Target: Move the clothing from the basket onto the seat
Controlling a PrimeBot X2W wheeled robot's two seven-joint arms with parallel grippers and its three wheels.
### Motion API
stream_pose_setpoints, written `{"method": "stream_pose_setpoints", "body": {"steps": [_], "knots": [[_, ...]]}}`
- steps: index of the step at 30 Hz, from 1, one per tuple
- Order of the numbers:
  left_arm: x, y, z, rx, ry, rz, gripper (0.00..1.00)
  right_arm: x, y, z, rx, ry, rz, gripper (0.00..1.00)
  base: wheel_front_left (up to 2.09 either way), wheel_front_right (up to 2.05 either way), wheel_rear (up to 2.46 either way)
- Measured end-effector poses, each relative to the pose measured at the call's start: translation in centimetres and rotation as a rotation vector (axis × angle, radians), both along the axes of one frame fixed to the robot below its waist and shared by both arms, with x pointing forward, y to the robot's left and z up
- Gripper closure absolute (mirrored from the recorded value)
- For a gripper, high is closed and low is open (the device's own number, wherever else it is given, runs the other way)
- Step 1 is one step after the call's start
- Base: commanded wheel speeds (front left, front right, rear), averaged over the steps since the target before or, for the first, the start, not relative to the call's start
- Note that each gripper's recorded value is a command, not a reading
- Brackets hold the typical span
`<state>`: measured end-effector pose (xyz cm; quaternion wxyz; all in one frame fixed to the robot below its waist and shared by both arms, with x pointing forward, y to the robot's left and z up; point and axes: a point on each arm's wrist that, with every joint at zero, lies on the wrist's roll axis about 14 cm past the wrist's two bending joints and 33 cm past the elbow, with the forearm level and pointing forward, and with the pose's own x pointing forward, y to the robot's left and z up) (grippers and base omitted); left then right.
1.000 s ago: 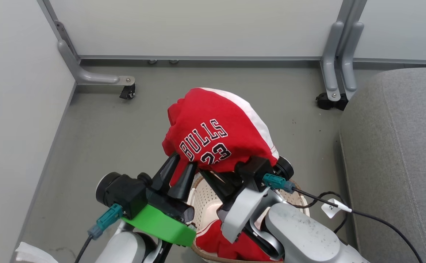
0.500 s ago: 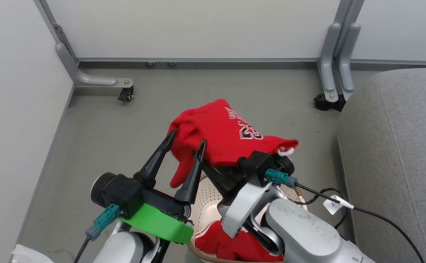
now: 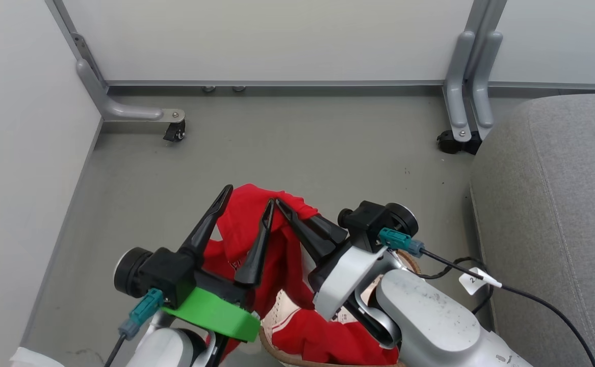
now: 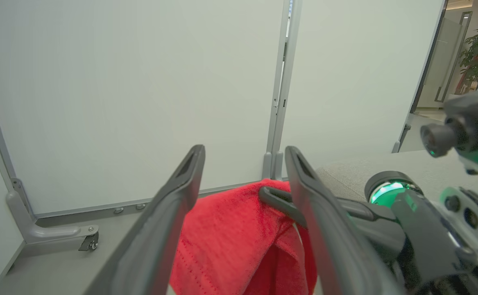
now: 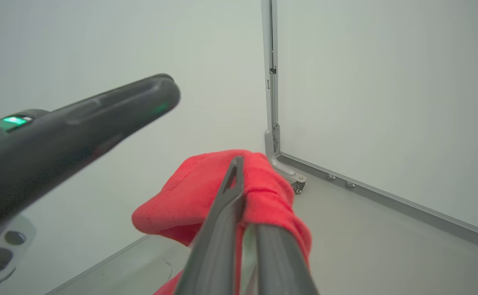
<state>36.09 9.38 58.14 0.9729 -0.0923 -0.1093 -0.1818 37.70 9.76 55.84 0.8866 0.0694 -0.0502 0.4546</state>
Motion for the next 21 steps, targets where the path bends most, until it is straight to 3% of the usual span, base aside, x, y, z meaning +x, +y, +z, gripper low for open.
{"method": "stream_pose_setpoints", "body": {"steps": [8, 21], "knots": [[-0.5, -0.3, -2.3, 0.068, 0.064, -0.013, 0.00, 0.7, -0.8, 0.3, 0.008, -0.006, -0.033, 1.00, 0.00, 0.00, 0.00], [-1.2, -4.1, -5.7, 0.107, 0.162, -0.162, 0.00, 3.9, -6.3, 0.1, 0.013, -0.001, -0.215, 1.00, 0.00, 0.00, 0.00]]}}
